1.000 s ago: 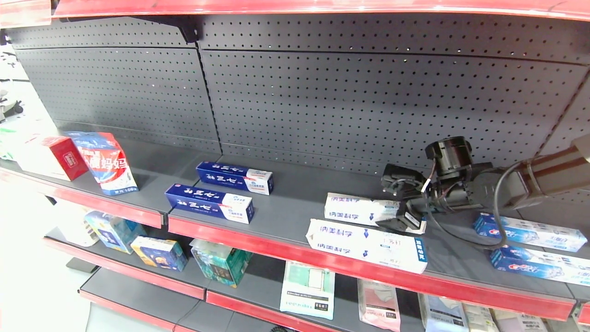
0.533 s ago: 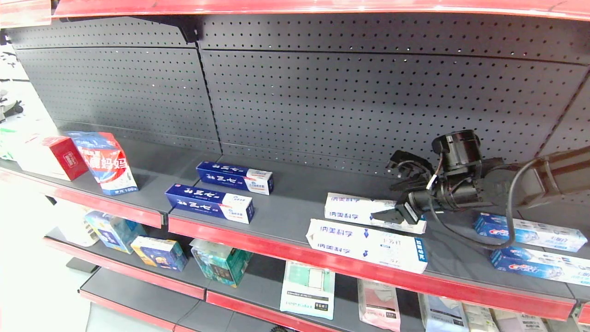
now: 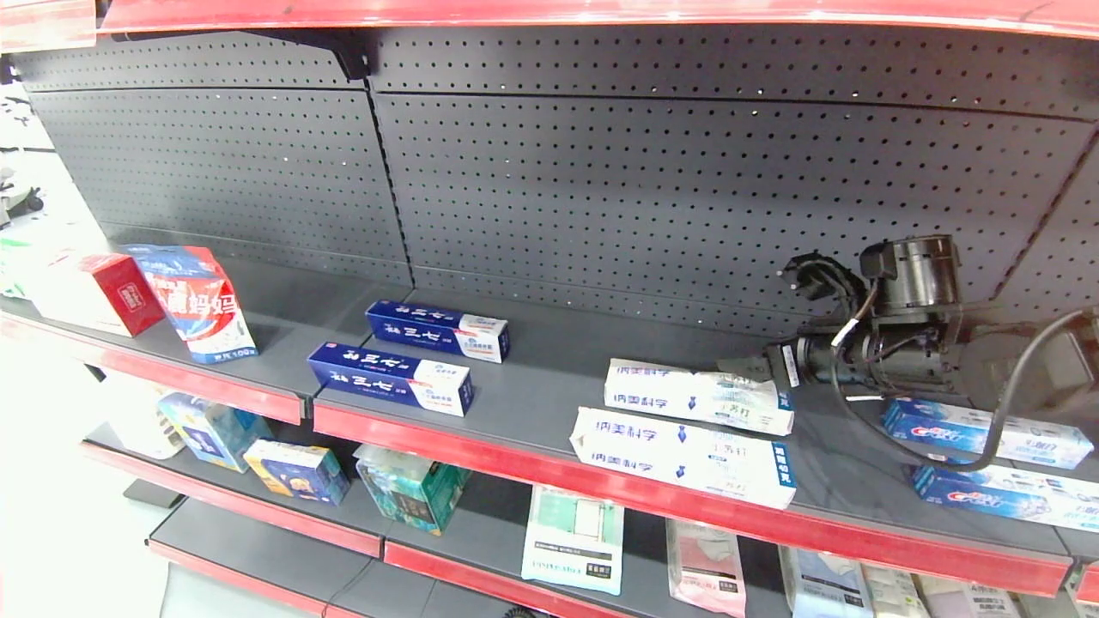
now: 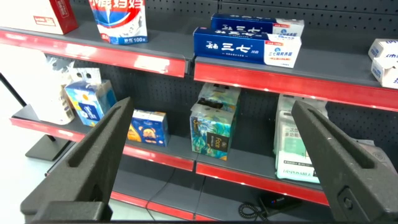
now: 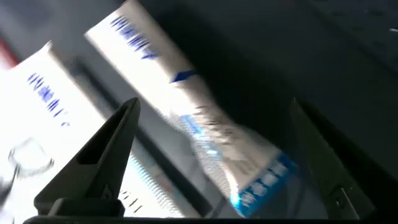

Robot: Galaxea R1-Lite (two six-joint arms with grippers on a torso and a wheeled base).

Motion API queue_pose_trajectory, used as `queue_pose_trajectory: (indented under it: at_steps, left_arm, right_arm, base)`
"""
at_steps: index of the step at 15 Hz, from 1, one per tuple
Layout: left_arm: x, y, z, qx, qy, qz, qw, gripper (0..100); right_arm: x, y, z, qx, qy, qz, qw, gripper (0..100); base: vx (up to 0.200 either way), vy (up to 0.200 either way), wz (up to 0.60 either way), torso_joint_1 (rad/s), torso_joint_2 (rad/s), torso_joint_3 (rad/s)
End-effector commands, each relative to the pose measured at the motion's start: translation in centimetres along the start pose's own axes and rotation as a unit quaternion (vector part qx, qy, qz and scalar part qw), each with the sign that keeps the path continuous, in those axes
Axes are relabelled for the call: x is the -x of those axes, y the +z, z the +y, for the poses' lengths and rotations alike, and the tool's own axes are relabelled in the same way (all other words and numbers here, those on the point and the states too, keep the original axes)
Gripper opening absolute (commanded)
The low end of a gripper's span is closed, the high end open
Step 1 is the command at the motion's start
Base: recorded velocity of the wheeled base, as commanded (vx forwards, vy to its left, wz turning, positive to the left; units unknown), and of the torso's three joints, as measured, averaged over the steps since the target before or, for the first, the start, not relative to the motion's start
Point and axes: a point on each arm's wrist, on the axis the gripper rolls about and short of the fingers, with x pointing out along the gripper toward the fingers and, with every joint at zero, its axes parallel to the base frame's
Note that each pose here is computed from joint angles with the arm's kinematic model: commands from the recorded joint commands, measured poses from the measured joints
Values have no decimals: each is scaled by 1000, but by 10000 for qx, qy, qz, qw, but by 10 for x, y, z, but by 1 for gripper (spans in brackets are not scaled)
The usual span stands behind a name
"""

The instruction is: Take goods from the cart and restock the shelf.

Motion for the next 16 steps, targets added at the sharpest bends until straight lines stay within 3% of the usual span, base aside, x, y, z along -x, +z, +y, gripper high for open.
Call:
queue_pose_trajectory:
  at_steps: [1, 9, 16]
  left_arm:
    - [0, 0, 0, 1, 2, -1, 10000, 100]
    - [0, 0, 0, 1, 2, -1, 10000, 100]
    - [0, 0, 0, 1, 2, -1, 10000, 100]
  right_arm:
    - [14, -2, 0, -123, -246, -87, 9996, 100]
    - [-2, -13, -7, -611, -976, 121, 9933, 100]
    - [-3, -18, -1, -597, -931, 203, 9937, 100]
  base:
    - [0, 0, 0, 0, 0, 0]
    - [0, 0, 0, 0, 0, 0]
    - [0, 0, 0, 0, 0, 0]
